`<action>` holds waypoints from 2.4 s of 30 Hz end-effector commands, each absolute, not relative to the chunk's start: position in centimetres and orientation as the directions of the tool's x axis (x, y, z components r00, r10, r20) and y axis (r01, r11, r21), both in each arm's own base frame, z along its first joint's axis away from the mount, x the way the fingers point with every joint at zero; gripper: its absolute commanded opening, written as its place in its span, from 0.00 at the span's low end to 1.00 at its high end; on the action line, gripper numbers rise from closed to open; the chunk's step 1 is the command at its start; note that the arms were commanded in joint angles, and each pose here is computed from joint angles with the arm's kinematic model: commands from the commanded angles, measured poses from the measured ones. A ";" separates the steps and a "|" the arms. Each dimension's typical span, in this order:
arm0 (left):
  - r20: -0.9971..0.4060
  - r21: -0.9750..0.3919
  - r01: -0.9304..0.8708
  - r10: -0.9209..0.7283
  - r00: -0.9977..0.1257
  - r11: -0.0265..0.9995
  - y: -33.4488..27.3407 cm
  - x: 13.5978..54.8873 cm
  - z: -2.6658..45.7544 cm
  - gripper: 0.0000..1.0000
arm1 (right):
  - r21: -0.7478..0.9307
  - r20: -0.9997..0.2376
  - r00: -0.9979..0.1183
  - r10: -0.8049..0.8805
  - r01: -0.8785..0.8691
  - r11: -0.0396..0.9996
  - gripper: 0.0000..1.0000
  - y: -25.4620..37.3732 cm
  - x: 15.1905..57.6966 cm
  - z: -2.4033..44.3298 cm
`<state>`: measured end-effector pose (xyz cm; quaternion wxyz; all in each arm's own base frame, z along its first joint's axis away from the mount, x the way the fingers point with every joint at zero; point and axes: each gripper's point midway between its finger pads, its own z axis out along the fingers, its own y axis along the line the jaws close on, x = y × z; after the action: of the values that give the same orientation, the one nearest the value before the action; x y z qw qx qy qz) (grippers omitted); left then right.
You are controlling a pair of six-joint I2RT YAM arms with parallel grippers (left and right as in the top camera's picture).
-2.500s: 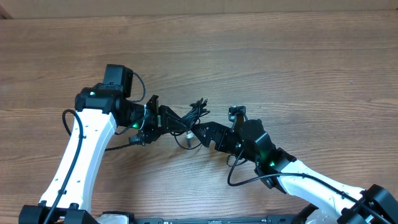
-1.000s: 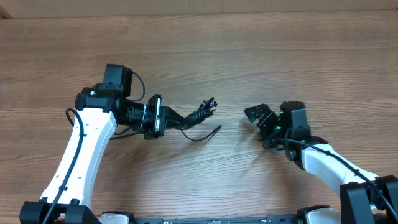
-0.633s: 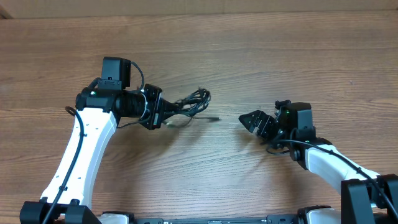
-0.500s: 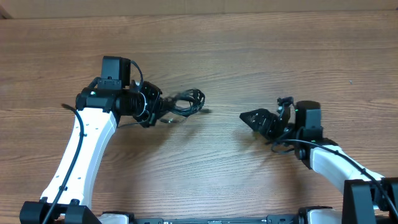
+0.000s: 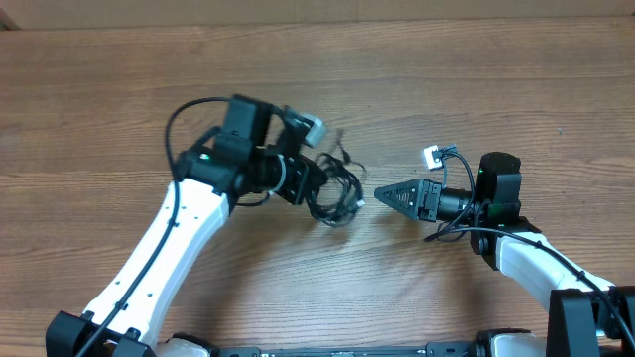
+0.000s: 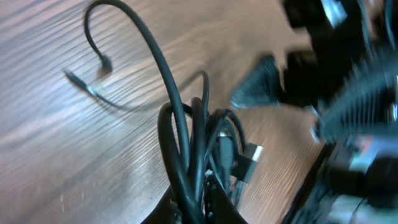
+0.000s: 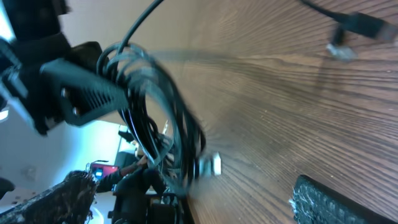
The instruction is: Untangle cables
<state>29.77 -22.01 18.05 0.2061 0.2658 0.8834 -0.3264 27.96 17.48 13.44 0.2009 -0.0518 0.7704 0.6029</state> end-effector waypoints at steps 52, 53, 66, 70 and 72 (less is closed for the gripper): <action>0.096 -0.471 -0.716 -0.777 -0.622 0.515 -21.7 27.5 10.1 0.56 | 0.946 -0.020 -0.921 0.389 0.109 0.305 0.04 22.3 29.1 12.0; 0.094 -0.487 -0.706 -0.773 -0.627 0.514 -21.9 27.7 10.0 0.49 | 0.946 -0.019 -0.922 0.387 0.109 0.304 0.04 22.3 29.1 12.0; -0.351 -0.464 -0.151 -0.337 -0.873 0.873 -18.1 32.3 11.9 0.04 | 0.931 -0.197 -0.952 0.233 -0.107 0.349 1.00 22.4 27.6 12.0; -0.456 -0.503 0.180 -0.082 -0.886 0.846 -17.7 32.8 15.1 0.04 | 0.907 -0.305 -0.942 0.140 -0.242 0.345 1.00 21.0 26.8 11.8; -0.479 -0.547 0.269 -0.032 -0.877 0.792 -17.2 32.6 16.4 0.04 | 0.890 -0.369 -0.920 0.134 -0.308 0.337 1.00 19.8 27.2 12.2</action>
<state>32.60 -15.73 11.57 0.1877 -0.1133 0.9450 -0.2425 27.49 20.61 10.65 0.1395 0.0387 0.8152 0.5608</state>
